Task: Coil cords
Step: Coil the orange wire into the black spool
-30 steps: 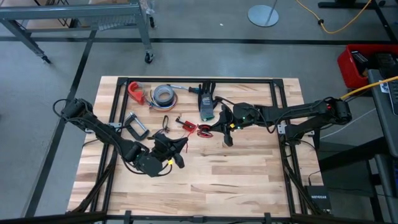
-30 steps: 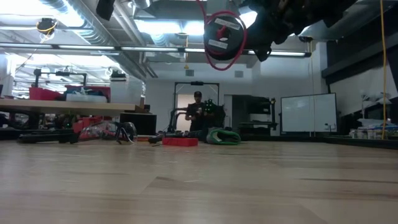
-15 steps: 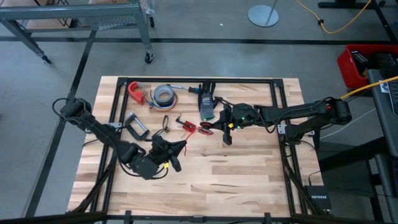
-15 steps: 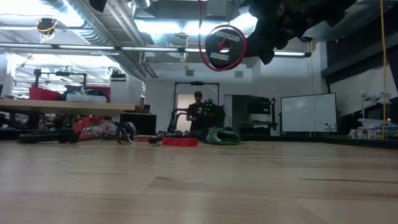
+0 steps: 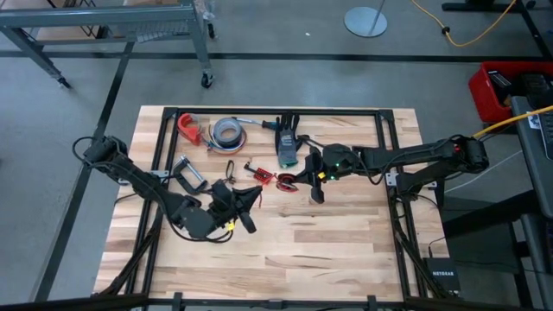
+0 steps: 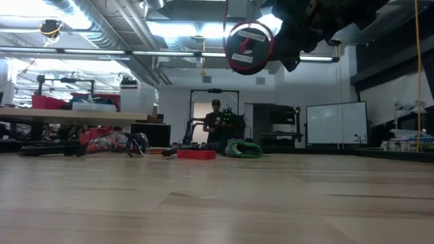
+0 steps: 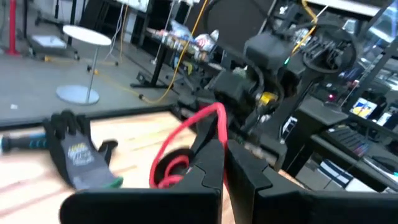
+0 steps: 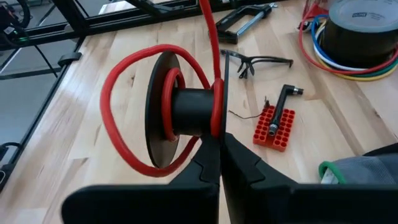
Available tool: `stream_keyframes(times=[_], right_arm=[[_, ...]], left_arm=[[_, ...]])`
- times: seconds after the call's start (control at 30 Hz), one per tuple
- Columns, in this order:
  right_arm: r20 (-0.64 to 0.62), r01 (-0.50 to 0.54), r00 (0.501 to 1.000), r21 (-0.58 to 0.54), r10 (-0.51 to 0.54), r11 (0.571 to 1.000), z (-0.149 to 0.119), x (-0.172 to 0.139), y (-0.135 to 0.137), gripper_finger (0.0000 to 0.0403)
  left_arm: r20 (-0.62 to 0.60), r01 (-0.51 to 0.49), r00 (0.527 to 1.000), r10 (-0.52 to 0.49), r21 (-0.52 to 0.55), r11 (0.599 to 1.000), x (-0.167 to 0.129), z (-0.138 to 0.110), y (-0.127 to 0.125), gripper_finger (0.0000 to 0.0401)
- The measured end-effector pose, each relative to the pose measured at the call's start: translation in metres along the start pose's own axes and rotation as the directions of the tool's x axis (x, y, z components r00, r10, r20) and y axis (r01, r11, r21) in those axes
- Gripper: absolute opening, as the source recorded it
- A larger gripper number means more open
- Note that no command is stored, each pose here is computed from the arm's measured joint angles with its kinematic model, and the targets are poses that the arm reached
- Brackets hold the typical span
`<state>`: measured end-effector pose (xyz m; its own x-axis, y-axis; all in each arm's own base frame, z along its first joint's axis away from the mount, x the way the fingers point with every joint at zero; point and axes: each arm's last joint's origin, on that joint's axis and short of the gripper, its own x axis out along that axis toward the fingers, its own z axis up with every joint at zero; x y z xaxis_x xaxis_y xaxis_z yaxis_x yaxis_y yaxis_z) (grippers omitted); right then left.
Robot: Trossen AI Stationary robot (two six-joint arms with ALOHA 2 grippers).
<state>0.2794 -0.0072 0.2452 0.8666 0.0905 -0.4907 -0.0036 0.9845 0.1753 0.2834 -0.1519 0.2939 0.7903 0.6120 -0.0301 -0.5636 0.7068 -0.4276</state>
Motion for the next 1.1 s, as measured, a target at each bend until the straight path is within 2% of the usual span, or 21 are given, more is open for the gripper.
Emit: stream_keyframes(times=[0.33, 0.6, 0.73, 0.87, 1.1], right_arm=[[-0.017, 0.002, 1.000, 0.004, -0.002, 1.000, -0.002, 0.001, 0.000, 0.0003], [-0.098, 0.016, 0.995, 0.038, -0.012, 0.999, -0.015, 0.021, -0.005, 0.0003], [-0.114, -0.006, 0.993, 0.042, 0.011, 0.999, -0.018, 0.026, -0.005, 0.0003], [-0.108, -0.008, 0.994, 0.035, 0.012, 0.999, -0.018, 0.026, -0.005, 0.0003], [-0.044, -0.021, 0.999, -0.026, 0.019, 0.999, -0.006, 0.009, -0.002, 0.0003]], left_arm=[[0.034, 0.008, 0.999, -0.009, 0.048, 0.999, 0.002, 0.008, -0.003, 0.0001], [0.084, -0.018, 0.996, 0.010, 0.094, 0.995, 0.012, 0.018, -0.002, 0.0001], [0.080, -0.026, 0.997, 0.016, 0.118, 0.993, 0.014, 0.017, -0.001, 0.0001], [0.067, -0.020, 0.998, 0.008, 0.186, 0.982, 0.010, 0.015, -0.002, 0.0000], [-0.004, 0.004, 1.000, -0.003, 0.253, 0.967, -0.001, 0.000, 0.000, 0.0008]])
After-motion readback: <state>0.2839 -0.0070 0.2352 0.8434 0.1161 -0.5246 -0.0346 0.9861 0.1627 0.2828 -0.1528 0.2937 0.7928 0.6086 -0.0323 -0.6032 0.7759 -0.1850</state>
